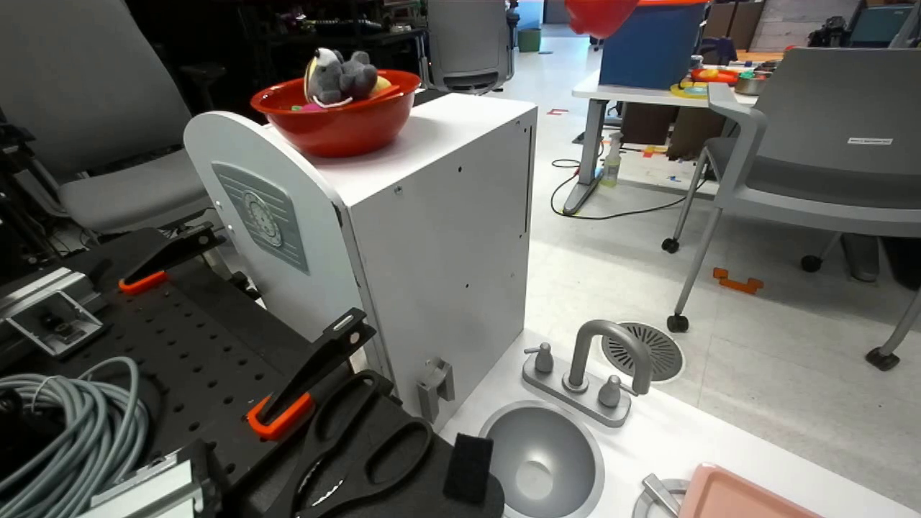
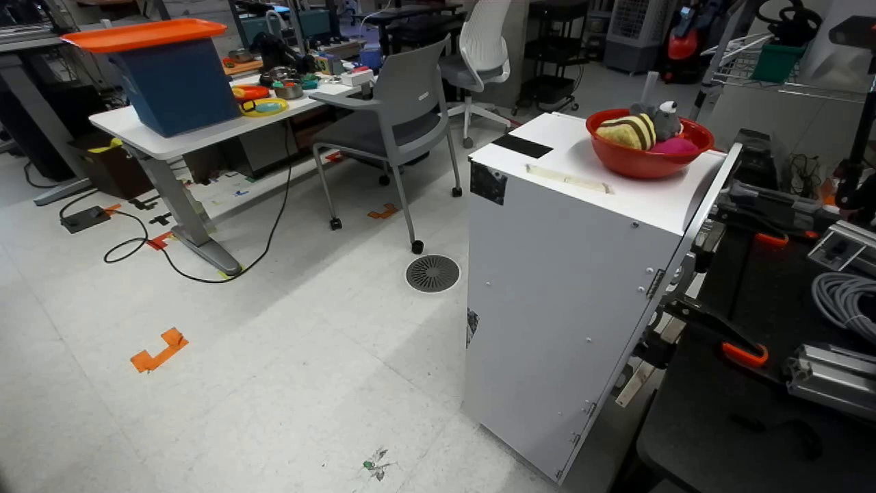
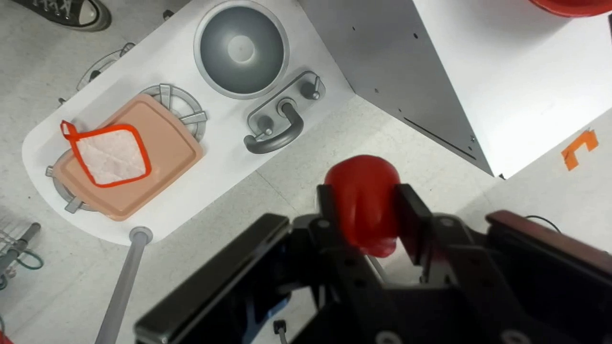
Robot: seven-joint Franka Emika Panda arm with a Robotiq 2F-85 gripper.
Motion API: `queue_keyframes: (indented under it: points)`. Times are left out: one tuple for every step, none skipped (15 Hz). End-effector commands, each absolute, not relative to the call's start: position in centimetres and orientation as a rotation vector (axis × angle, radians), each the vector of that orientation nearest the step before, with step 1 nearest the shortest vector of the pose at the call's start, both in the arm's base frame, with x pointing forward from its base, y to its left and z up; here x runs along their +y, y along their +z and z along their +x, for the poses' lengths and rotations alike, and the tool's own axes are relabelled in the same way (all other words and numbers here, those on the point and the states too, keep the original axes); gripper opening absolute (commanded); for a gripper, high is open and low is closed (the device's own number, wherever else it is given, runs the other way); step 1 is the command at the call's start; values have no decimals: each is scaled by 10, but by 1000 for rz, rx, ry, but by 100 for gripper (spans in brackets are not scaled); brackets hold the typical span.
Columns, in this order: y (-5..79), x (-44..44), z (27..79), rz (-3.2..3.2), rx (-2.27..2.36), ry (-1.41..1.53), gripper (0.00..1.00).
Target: Pick the red object and drop it in the sink
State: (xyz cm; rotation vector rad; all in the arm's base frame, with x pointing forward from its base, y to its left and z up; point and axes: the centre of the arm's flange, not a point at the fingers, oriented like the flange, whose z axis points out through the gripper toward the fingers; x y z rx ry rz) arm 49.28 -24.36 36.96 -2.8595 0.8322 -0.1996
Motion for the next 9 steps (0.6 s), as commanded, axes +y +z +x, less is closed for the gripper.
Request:
queue_keyframes:
  points:
    - [370, -239, 497, -2845, 818, -214, 50]
    - [370, -239, 497, -2846, 815, -214, 60]
    - [370, -238, 497, -2847, 813, -214, 66]
    - [368, -242, 494, -2847, 812, -214, 73]
    - [367, -243, 493, -2848, 812, -213, 77]
    - [367, -242, 493, -2848, 814, -214, 82]
    - [367, -242, 493, -2848, 813, -215, 86]
    - [368, -239, 494, -2849, 812, -214, 95]
    - [368, -238, 493, -2849, 813, -213, 97]
